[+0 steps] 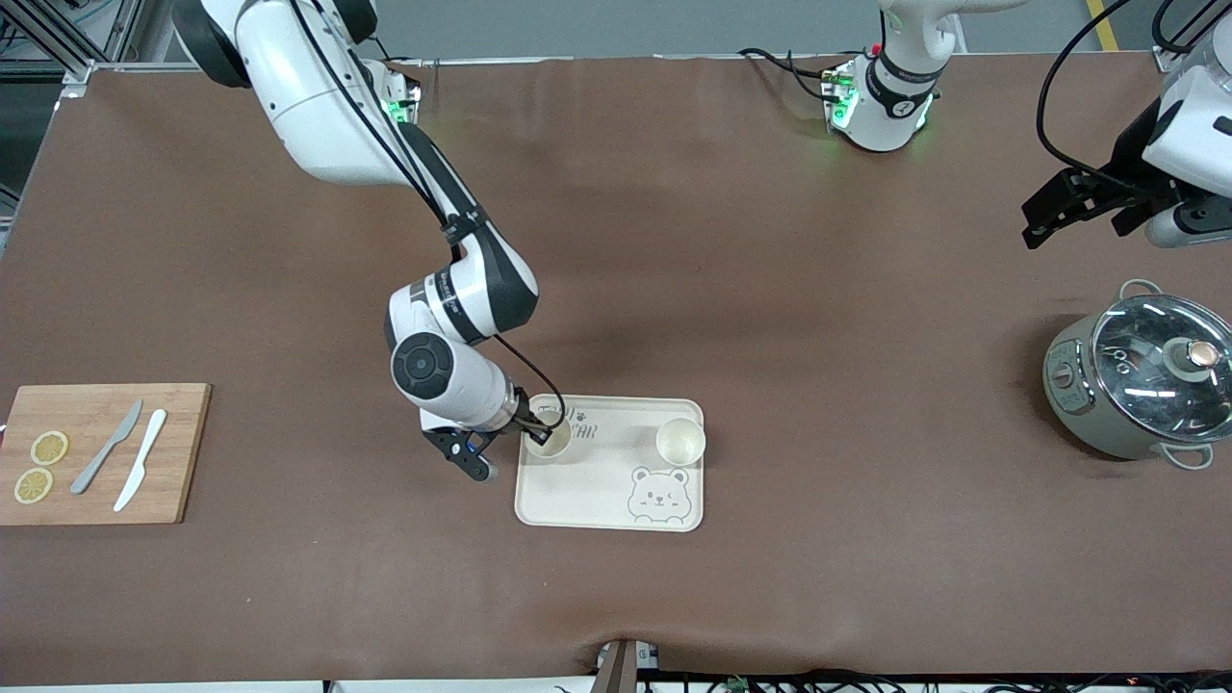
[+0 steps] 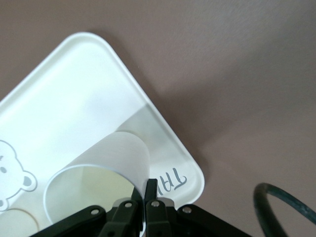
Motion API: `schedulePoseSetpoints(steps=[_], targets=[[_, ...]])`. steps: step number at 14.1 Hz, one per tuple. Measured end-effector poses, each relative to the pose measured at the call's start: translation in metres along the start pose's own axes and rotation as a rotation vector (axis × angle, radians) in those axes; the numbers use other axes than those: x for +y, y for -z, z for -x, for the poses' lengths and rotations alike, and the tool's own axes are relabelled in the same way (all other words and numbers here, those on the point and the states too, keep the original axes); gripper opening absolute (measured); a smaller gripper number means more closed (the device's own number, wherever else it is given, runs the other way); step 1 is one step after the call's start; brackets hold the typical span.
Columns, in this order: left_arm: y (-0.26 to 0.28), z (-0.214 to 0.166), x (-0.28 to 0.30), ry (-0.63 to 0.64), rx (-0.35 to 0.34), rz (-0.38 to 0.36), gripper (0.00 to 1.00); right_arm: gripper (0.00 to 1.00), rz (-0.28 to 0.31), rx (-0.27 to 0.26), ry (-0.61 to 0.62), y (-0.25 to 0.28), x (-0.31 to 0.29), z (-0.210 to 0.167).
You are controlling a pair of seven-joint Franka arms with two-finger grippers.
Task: Place white IKEA cup upright on tray with both arms
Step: 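Carry the cup with the right gripper while the left gripper returns to rest, then set the cup upright on the tray and open the right gripper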
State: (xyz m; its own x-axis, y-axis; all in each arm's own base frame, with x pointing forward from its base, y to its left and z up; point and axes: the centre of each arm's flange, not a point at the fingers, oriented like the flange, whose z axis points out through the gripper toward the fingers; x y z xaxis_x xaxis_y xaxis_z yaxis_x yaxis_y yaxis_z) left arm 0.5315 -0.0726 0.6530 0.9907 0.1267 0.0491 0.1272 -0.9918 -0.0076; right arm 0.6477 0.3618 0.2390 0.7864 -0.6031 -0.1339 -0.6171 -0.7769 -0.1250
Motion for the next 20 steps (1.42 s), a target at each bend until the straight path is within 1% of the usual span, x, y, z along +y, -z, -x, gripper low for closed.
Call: schedulePoseSetpoints(steps=[2,3,4,6,7,8,11,12,17,20], targets=[[-0.001,0.0,0.001,0.0,-0.003,0.005,1.0,0.07,-0.003,0.004,0.003,-0.004,-0.001,0.002],[-0.001,0.0,0.001,0.0,-0.003,0.005,1.0,0.14,-0.001,0.003,0.002,-0.005,0.0,0.003],[-0.002,0.0,0.001,0.0,-0.002,0.005,1.0,0.25,0.0,0.002,0.001,-0.006,0.0,0.003],[-0.002,0.0,0.001,0.0,0.0,0.005,1.0,0.44,-0.001,0.004,-0.007,-0.006,0.0,0.002],[-0.002,0.0,0.001,0.0,0.0,0.006,1.0,0.56,0.0,0.005,-0.009,-0.005,0.001,0.0],[-0.002,-0.001,0.001,0.0,0.0,0.006,1.0,0.64,0.0,0.007,-0.011,-0.003,0.001,-0.001],[-0.002,-0.001,0.0,0.001,0.001,0.006,1.0,0.96,-0.006,0.011,-0.013,0.01,-0.001,-0.003],[-0.002,-0.001,0.0,0.002,0.002,0.006,1.0,1.0,-0.018,0.018,-0.013,0.02,-0.003,-0.006],[-0.009,-0.006,-0.001,0.005,0.001,0.007,1.0,1.0,-0.099,0.053,0.006,0.11,-0.003,-0.026],[-0.009,-0.006,-0.001,0.005,0.0,0.007,1.0,1.0,-0.104,0.058,-0.007,0.147,0.006,-0.037]])
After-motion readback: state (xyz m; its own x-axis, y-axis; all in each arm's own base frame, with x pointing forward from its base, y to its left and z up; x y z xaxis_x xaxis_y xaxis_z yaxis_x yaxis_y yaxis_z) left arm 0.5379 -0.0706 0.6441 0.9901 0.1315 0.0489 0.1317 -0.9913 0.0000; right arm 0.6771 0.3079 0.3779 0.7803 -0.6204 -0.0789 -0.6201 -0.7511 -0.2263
